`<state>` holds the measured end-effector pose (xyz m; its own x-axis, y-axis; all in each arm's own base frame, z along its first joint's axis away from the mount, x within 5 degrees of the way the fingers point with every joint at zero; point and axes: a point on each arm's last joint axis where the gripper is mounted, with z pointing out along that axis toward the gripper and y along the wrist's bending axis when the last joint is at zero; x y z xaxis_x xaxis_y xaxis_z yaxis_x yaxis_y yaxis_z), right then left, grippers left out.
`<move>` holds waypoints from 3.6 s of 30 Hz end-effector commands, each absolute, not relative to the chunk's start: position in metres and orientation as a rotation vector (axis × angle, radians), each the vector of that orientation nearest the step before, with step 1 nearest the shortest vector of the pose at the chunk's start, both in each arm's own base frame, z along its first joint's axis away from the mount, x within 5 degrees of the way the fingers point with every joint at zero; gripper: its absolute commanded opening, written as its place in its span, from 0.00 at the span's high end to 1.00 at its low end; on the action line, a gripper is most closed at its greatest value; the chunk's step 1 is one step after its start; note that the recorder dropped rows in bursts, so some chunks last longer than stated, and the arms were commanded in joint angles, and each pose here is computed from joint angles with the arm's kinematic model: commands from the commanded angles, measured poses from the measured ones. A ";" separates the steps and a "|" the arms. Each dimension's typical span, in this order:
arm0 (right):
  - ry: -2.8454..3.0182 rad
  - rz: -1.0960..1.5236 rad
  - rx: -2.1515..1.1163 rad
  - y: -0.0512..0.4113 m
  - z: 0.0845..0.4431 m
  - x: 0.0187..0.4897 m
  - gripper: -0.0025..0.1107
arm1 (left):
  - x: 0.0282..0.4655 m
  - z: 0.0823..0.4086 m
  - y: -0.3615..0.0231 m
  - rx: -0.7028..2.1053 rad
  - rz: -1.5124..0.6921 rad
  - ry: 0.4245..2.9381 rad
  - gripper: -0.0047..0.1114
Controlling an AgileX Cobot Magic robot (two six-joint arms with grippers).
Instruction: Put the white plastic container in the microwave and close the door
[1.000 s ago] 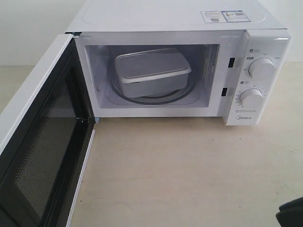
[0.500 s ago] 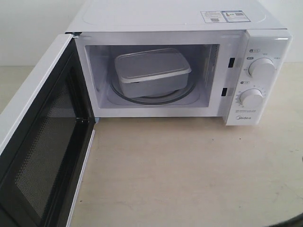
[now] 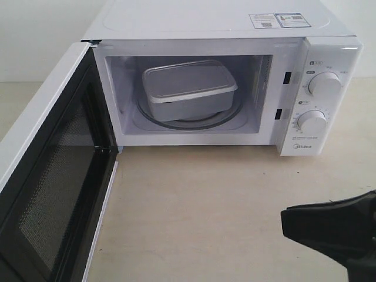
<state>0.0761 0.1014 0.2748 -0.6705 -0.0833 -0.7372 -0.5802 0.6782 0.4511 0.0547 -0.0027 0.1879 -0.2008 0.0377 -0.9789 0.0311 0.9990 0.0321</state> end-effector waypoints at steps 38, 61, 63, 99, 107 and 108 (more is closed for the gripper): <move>1.610 0.236 0.385 -0.005 0.209 0.070 0.98 | 0.055 0.187 -0.003 0.048 0.007 1.776 0.92; 1.777 0.112 0.319 -0.006 0.184 0.054 0.98 | 0.055 0.187 -0.003 0.048 0.007 1.776 0.92; 1.796 0.079 0.283 -0.006 0.183 0.053 0.98 | 0.055 0.187 -0.003 0.048 0.007 1.776 0.92; 1.826 -0.041 0.064 -0.004 0.182 0.053 0.98 | 0.055 0.187 -0.003 0.054 0.001 1.776 0.92; 1.828 -0.034 0.068 -0.004 0.182 0.053 0.98 | 0.054 0.186 -0.002 0.115 0.063 1.783 0.92; 1.828 -0.034 0.068 -0.004 0.182 0.053 0.98 | 0.054 0.186 -0.002 0.115 0.063 1.783 0.92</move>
